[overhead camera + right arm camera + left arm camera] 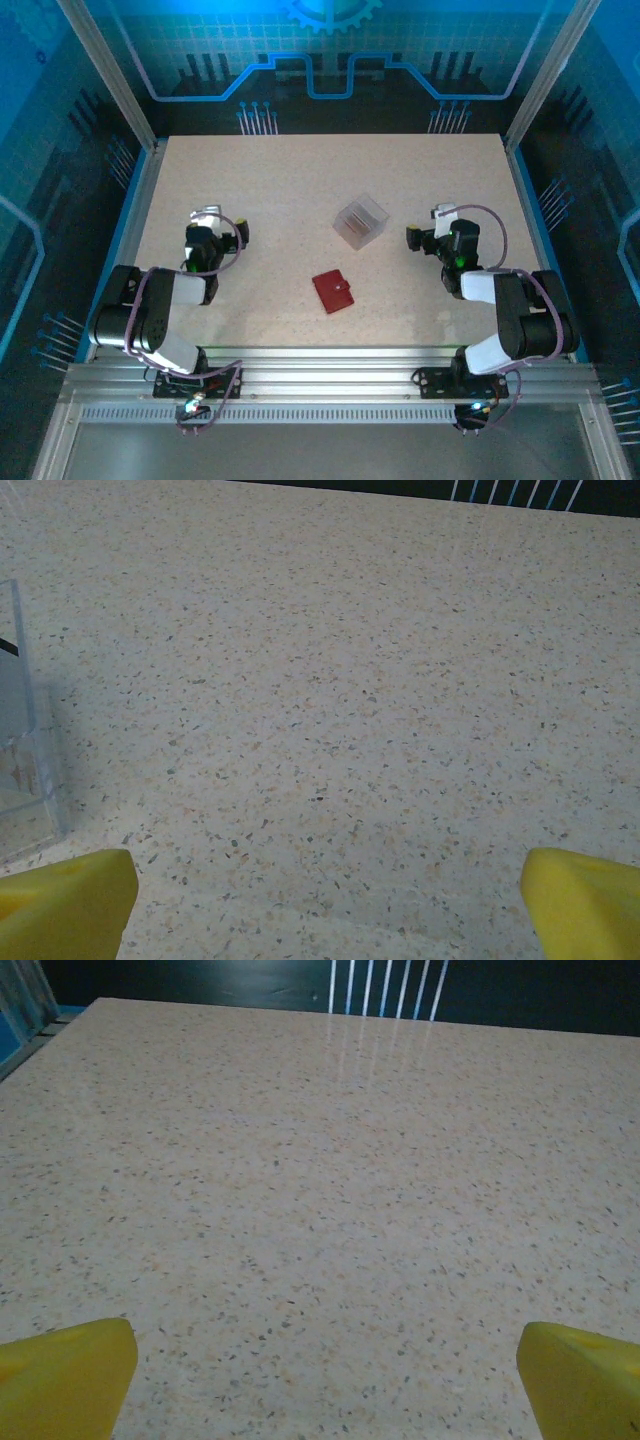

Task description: Put the credit cards into the card holder

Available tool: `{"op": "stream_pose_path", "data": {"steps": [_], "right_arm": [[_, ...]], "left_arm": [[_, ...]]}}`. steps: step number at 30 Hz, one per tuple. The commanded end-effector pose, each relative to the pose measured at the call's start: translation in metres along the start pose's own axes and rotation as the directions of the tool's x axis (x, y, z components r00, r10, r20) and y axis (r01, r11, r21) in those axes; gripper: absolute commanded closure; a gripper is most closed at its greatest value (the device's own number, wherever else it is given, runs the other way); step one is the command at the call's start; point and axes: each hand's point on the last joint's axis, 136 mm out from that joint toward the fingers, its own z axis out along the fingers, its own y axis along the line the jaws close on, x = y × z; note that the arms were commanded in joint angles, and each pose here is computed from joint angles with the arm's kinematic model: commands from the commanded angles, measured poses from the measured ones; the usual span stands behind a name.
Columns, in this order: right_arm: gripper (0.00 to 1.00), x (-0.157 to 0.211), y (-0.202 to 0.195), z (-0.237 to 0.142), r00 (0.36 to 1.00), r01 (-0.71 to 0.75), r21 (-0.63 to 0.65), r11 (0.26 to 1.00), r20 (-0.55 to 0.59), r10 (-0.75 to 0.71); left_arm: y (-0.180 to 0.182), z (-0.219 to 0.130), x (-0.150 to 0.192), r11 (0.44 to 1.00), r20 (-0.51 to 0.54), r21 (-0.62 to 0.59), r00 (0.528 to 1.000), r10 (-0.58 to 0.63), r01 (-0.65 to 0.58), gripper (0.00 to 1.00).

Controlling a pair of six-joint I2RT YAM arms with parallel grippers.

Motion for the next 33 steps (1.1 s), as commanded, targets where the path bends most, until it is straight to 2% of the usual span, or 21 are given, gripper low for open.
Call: {"op": "stream_pose_path", "data": {"steps": [1,3,5,7,8,12,14,15,18,19,20,22,24,26,29,31,33], "right_arm": [[0.00,-0.013,0.006,0.004,0.999,0.013,-0.026,1.000,0.034,-0.012],[0.00,-0.014,0.004,0.003,0.999,0.002,-0.033,0.999,0.042,0.000],[0.00,-0.024,-0.015,-0.003,0.999,-0.044,0.084,0.996,0.014,0.043],[0.00,-0.044,-0.040,-0.014,0.992,-0.098,0.214,0.972,-0.055,0.112],[0.00,-0.051,-0.045,-0.017,0.987,-0.120,0.234,0.965,-0.074,0.141],[0.00,-0.082,-0.036,-0.024,0.967,-0.204,0.166,0.965,-0.119,0.225],[0.00,-0.087,-0.046,-0.028,0.906,-0.365,0.218,0.905,-0.141,0.399],[0.00,-0.085,-0.049,-0.029,0.849,-0.469,0.195,0.861,-0.169,0.501],[0.00,-0.093,-0.048,-0.022,0.652,-0.735,-0.009,0.678,-0.284,0.703],[0.00,-0.096,-0.049,-0.019,0.603,-0.782,-0.064,0.619,-0.324,0.729],[0.00,-0.098,-0.049,-0.019,0.582,-0.801,-0.090,0.591,-0.345,0.736],[0.00,-0.100,-0.043,-0.023,0.595,-0.792,-0.111,0.600,-0.359,0.719],[0.00,-0.104,-0.031,-0.031,0.636,-0.758,-0.108,0.643,-0.339,0.693],[0.00,-0.112,-0.012,-0.036,0.670,-0.730,-0.145,0.668,-0.345,0.657],[0.00,-0.123,0.003,-0.042,0.663,-0.735,-0.178,0.654,-0.390,0.639],[0.00,-0.137,0.011,-0.057,0.739,-0.670,-0.219,0.710,-0.295,0.606],[0.00,-0.140,0.019,-0.072,0.809,-0.584,-0.194,0.788,-0.224,0.544]], "left_arm": [[0.006,0.003,-0.006,1.000,0.006,-0.009,1.000,-0.026,0.026,0.01],[0.002,0.003,-0.008,1.000,0.012,0.011,1.000,-0.011,0.011,0.01],[0.012,-0.004,-0.014,0.998,0.036,-0.045,0.999,-0.039,0.041,0.01],[0.013,-0.011,-0.022,0.998,0.051,-0.051,0.998,-0.038,0.040,0.01],[0.013,-0.014,-0.027,0.998,0.055,-0.053,0.998,-0.034,0.037,0.01],[0.018,-0.035,-0.058,0.989,0.110,-0.133,0.993,-0.043,0.058,0.01],[0.015,-0.049,-0.076,0.988,0.138,-0.120,0.987,-0.078,0.095,0.01],[0.014,-0.055,-0.086,0.983,0.128,-0.115,0.984,-0.124,0.139,0.01],[0.006,-0.066,-0.097,0.967,-0.004,-0.104,0.973,-0.233,0.231,0.01],[0.002,-0.068,-0.099,0.966,-0.058,-0.107,0.968,-0.243,0.236,0.01],[-0.001,-0.071,-0.101,0.964,-0.091,-0.117,0.964,-0.250,0.239,0.01],[-0.008,-0.077,-0.105,0.950,-0.140,-0.125,0.943,-0.303,0.287,0.01],[-0.024,-0.081,-0.107,0.938,-0.183,-0.062,0.920,-0.346,0.340,0.01],[-0.040,-0.087,-0.108,0.936,-0.230,-0.018,0.910,-0.346,0.352,0.01],[-0.067,-0.097,-0.102,0.947,-0.296,0.043,0.909,-0.292,0.319,0.01],[-0.088,-0.104,-0.094,0.946,-0.353,0.095,0.899,-0.261,0.311,0.01],[-0.110,-0.112,-0.083,0.934,-0.407,0.149,0.881,-0.241,0.324,0.01]]}}
